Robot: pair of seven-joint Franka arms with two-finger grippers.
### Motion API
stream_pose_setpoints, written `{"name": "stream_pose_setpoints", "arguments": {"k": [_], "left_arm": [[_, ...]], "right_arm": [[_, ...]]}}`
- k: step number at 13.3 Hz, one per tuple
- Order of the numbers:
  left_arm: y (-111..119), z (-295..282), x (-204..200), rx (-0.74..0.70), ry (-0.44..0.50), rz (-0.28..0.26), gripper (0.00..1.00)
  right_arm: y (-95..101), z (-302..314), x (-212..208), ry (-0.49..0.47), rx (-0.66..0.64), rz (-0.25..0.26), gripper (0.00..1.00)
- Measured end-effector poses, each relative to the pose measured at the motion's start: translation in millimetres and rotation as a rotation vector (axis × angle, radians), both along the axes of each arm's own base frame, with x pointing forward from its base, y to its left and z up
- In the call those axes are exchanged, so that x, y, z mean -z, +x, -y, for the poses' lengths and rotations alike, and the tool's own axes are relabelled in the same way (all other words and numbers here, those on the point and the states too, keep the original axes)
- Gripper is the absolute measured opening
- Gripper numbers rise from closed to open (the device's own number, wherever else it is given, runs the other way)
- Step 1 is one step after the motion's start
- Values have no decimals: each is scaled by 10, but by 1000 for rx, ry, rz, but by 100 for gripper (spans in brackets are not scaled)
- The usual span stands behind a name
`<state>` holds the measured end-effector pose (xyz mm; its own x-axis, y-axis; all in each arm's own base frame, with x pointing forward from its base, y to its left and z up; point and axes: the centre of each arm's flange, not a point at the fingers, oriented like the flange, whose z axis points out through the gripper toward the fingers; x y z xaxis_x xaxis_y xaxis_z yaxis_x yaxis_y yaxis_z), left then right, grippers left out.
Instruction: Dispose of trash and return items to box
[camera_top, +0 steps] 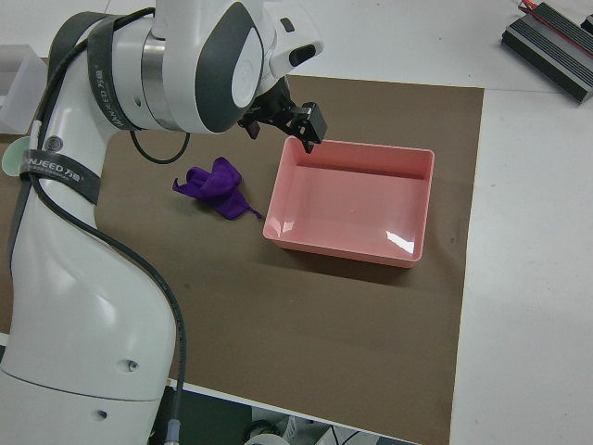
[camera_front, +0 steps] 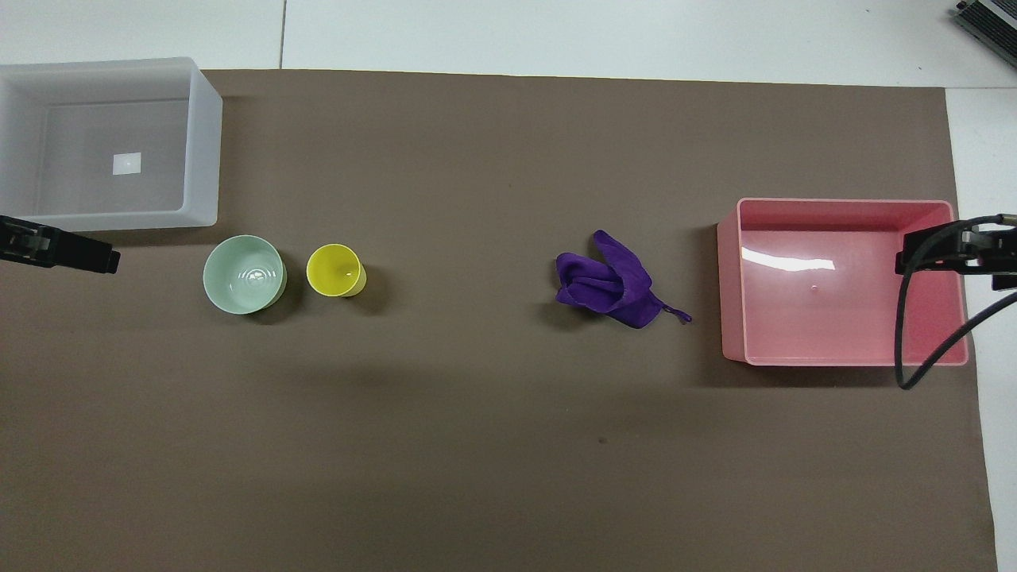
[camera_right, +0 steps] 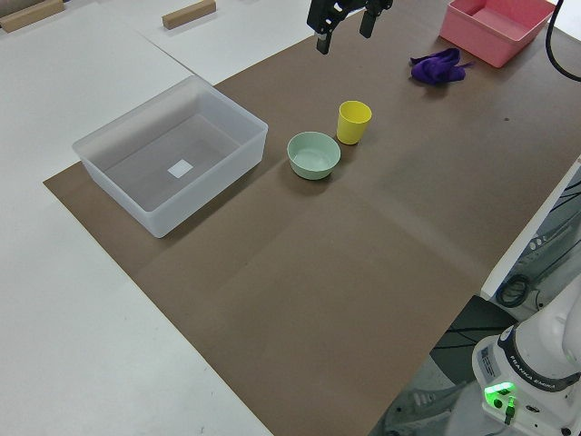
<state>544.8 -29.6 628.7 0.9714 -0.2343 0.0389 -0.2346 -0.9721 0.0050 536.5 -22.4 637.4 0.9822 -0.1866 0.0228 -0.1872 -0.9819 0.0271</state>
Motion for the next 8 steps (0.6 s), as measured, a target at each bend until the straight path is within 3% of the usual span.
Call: {"name": "stream_pose_setpoints", "arguments": {"k": [8], "left_arm": [[14,-2,43,-14,-1,4,100]], "right_arm": [[-2,-1,2,-1,-30,-1,100]]}}
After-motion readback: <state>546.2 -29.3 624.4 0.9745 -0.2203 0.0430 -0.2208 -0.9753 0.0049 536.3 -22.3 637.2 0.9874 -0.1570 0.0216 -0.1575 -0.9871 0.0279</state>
